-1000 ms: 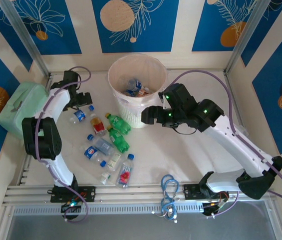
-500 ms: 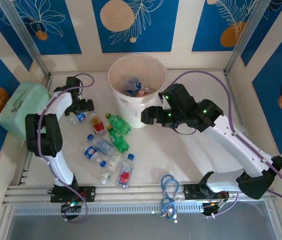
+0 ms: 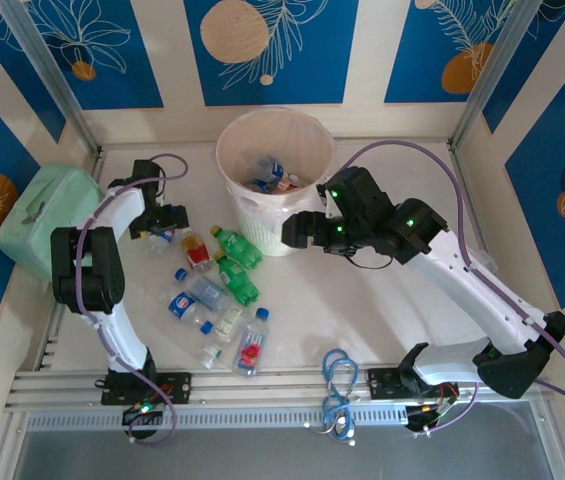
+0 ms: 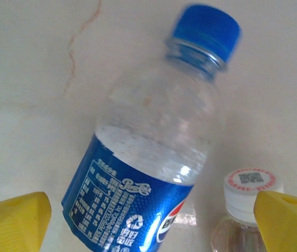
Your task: Put the plastic bottles in the bin
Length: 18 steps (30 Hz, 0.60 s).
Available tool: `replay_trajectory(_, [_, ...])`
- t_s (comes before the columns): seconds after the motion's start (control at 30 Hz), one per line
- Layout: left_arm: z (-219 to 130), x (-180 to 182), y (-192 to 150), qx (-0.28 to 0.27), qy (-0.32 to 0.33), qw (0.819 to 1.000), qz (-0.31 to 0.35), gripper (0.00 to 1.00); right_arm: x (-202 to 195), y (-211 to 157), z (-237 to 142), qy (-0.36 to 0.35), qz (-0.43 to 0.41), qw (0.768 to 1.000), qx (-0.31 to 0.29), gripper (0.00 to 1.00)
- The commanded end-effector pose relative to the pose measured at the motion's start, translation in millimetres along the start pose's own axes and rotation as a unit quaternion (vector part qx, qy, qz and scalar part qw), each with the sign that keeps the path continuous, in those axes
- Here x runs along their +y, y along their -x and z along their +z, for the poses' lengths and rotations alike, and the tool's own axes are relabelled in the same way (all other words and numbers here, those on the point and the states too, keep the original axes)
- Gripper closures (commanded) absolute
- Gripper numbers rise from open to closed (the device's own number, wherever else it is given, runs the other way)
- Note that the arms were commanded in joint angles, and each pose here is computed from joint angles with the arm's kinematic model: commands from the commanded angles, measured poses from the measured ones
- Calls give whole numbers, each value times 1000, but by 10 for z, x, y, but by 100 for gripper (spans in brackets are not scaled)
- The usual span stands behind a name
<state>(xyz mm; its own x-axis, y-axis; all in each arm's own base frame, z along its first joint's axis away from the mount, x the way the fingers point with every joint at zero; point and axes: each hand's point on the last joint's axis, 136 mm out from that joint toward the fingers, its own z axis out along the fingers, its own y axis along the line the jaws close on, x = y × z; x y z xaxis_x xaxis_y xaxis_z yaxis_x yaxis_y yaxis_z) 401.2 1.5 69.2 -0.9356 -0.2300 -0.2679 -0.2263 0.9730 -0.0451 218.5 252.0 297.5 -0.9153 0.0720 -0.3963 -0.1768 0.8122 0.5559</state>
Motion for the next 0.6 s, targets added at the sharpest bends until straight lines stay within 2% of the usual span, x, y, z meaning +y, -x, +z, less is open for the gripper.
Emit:
replay_trajectory(0.0, [-26,-55,-28,21,-21,999,-22,2,50,-40,9,9,0,1000,10,14])
replay_trajectory(0.33, [130,59,173,18,24,999,-19,4,78,-40,24,3,-4,1000,16,14])
replay_trajectory(0.57, [329,106,99,42,38,998,-39,10,88,-3,19,2,-3,1000,12,15])
